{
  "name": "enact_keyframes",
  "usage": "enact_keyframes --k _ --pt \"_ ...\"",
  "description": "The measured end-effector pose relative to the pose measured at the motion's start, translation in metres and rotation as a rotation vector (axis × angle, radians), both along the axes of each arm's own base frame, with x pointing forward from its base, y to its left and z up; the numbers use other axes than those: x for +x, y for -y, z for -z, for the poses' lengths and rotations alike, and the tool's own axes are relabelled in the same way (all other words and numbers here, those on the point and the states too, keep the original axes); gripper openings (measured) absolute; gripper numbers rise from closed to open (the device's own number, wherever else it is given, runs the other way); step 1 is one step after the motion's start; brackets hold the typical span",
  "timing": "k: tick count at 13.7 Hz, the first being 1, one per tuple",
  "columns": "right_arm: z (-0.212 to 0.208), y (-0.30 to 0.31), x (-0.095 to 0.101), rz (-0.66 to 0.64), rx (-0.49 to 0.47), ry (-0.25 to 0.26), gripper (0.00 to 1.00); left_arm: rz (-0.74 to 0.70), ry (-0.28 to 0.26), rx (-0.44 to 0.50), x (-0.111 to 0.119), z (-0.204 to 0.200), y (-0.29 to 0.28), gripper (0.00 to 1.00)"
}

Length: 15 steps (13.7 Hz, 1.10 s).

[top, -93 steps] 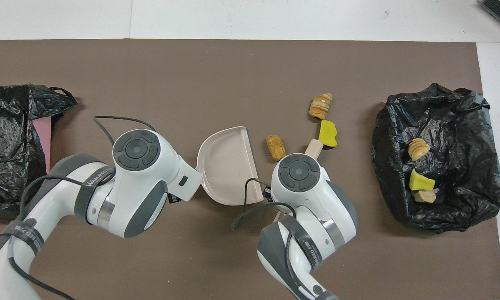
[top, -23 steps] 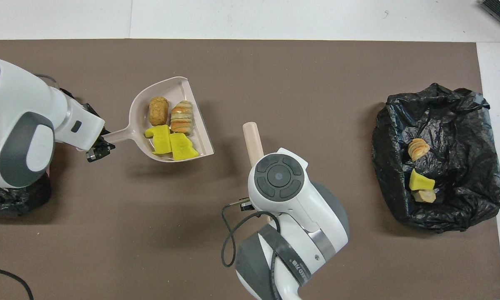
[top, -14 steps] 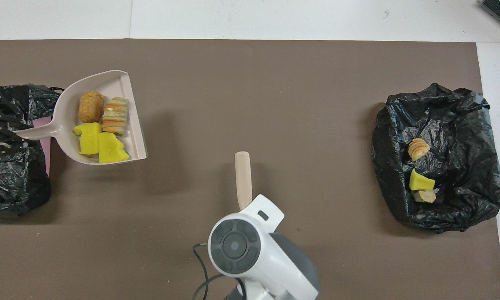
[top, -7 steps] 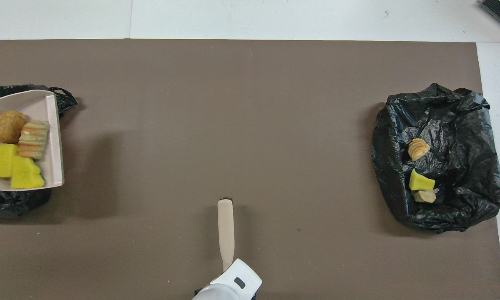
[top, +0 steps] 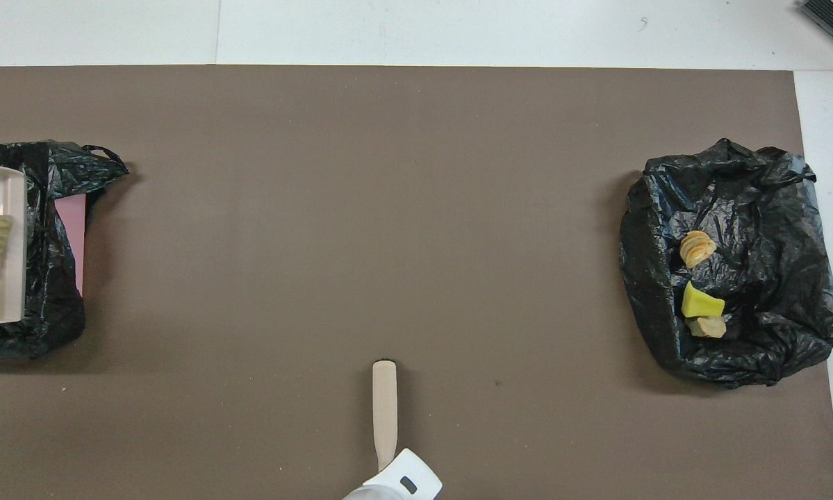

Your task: Sweep and dump trash in bin

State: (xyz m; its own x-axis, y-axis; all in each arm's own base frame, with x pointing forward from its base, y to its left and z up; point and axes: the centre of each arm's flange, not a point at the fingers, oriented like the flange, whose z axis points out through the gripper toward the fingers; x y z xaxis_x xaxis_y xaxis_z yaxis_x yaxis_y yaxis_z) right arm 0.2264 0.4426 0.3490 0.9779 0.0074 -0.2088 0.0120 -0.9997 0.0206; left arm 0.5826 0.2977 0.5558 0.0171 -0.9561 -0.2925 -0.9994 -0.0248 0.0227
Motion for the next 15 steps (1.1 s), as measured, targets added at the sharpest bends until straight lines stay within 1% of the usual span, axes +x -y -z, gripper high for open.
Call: enact_keyframes --k 1,2,5,7,8,9,10,12,13,14,15 --pt "0.002 0.001 0.0 -0.003 0.004 0.002 0.26 0.015 0.012 0.043 0.003 -0.001 -0.003 0.31" --pt "0.006 0.002 0.0 -0.002 0.014 0.011 0.26 0.028 0.013 0.078 0.004 0.001 -0.006 0.31" --pt "0.016 0.007 -0.001 0.004 0.03 0.028 0.26 0.016 -0.007 0.193 0.007 0.016 -0.003 0.31" --pt "0.016 0.007 -0.002 0.004 0.032 0.03 0.26 0.014 -0.01 0.288 0.01 0.03 0.021 0.31" --pt "0.016 0.007 -0.002 0.004 0.031 0.03 0.3 0.03 -0.014 0.339 0.01 0.034 0.035 0.31" --pt "0.017 0.008 -0.002 0.004 0.029 0.029 0.3 0.057 -0.027 0.4 0.01 0.034 0.049 0.31" --pt "0.017 0.008 -0.003 0.004 0.028 0.028 0.35 0.087 -0.036 0.461 0.01 0.03 0.059 0.31" --pt "0.017 0.008 -0.002 0.004 0.029 0.029 0.56 0.109 -0.037 0.564 0.009 0.018 0.065 0.31" --pt "0.015 0.007 -0.001 0.006 0.035 0.032 0.68 0.11 -0.036 0.602 0.007 0.012 0.063 0.31" --pt "0.01 0.006 0.005 0.015 0.045 0.038 0.78 0.108 -0.032 0.63 0.004 0.005 0.061 0.31" --pt "0.004 0.006 0.015 0.033 0.059 0.047 0.88 0.105 -0.024 0.646 0.0 -0.005 0.059 0.31"
